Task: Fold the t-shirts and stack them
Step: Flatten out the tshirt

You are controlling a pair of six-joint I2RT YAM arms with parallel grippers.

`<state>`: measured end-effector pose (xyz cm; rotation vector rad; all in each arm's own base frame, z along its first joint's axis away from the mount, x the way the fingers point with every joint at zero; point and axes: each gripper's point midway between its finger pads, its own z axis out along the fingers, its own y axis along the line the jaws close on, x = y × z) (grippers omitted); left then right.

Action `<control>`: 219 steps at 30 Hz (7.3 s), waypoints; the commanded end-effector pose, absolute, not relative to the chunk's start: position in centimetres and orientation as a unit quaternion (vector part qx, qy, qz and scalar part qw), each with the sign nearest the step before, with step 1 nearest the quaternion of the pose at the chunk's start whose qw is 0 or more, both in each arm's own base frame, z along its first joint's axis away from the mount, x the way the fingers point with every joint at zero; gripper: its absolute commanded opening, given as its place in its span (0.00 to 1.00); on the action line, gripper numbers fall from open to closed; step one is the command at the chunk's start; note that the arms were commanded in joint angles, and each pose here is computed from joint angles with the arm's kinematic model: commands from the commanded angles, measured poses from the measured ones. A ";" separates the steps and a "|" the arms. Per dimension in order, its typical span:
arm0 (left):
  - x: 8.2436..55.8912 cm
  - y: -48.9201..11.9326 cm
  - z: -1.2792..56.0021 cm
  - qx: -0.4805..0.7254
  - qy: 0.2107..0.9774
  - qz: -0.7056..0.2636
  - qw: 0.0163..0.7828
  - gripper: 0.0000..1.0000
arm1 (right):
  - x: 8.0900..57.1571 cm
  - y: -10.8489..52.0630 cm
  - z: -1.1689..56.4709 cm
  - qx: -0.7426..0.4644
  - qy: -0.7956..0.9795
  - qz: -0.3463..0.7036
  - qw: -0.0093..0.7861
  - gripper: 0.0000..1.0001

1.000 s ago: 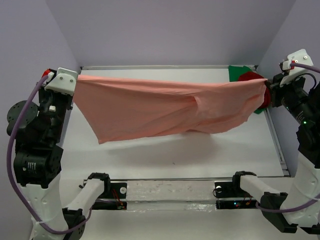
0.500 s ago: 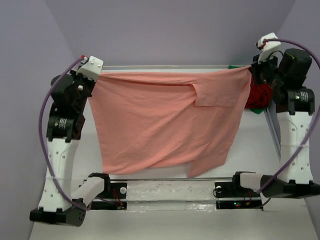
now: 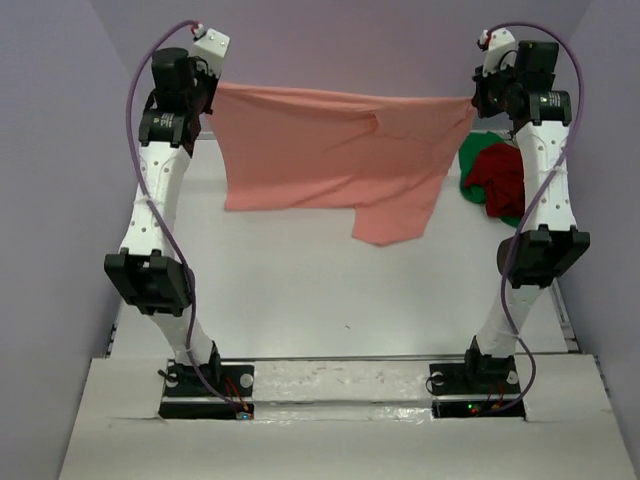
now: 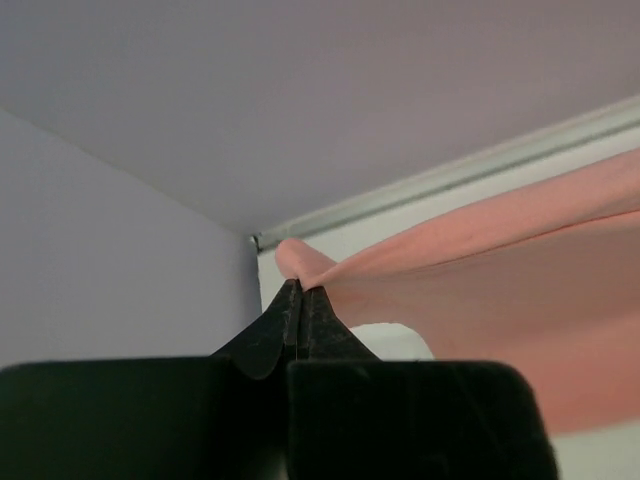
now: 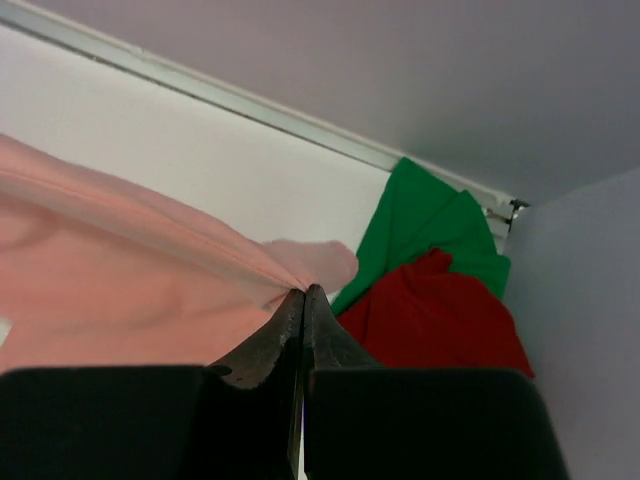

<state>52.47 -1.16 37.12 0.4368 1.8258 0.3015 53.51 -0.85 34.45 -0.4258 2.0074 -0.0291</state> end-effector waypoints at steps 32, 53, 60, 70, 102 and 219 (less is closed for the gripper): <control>28.7 2.2 43.6 0.113 0.668 0.108 0.727 0.00 | 34.0 -0.1 42.0 -0.139 0.772 -0.028 0.620 0.00; 47.5 3.0 48.8 0.126 0.699 0.059 0.701 0.00 | 50.8 -0.4 44.8 -0.168 0.771 -0.009 0.615 0.00; 38.6 2.0 51.1 0.145 0.666 0.083 0.727 0.00 | 41.3 1.2 49.2 -0.186 0.741 0.000 0.645 0.00; 25.8 -2.2 36.6 0.282 0.708 0.048 0.646 0.58 | 26.5 3.0 37.0 -0.231 0.812 0.038 0.534 0.08; 31.1 -4.9 22.0 0.297 0.802 -0.129 0.502 0.00 | 33.9 4.2 22.1 -0.216 0.890 0.143 0.375 0.00; 37.4 -3.3 21.0 0.218 0.878 0.005 0.426 0.90 | 39.2 3.9 19.0 -0.186 0.915 0.043 0.355 0.58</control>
